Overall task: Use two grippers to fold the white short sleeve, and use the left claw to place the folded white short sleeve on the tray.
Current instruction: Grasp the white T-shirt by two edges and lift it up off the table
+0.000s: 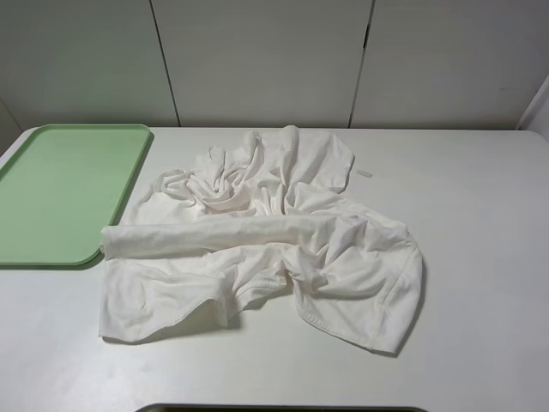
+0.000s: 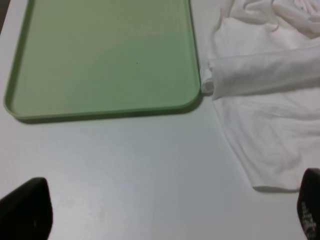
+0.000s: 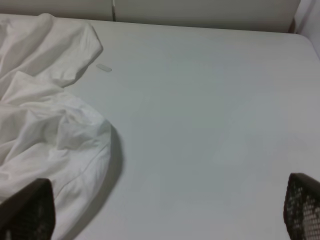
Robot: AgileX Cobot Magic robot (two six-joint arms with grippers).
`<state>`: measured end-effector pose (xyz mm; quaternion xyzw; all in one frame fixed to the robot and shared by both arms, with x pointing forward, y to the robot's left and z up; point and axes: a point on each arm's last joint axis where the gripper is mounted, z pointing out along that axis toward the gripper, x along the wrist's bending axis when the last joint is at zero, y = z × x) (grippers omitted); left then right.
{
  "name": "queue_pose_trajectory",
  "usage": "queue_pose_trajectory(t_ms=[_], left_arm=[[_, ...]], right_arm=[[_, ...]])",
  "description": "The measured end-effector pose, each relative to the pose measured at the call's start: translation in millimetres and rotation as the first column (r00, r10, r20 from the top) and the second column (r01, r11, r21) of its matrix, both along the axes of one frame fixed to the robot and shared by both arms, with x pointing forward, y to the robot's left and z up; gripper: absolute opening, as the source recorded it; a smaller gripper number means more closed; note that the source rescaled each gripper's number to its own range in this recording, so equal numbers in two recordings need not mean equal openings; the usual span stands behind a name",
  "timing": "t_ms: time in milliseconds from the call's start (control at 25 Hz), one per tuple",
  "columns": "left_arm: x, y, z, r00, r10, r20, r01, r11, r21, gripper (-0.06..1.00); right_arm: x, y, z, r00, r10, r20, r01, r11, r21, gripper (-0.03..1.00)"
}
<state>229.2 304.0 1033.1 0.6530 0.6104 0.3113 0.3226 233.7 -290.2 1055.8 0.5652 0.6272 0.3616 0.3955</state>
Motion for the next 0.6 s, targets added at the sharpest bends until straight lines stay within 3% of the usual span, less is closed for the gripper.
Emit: queue_pose_trajectory(t_ms=[600], left_arm=[[0.2, -0.1, 0.3, 1.000, -0.001, 0.004, 0.001, 1.000, -0.001, 0.98]], right_arm=[[0.0, 0.0, 0.0, 1.000, 0.000, 0.000, 0.000, 1.000, 0.000, 1.00]])
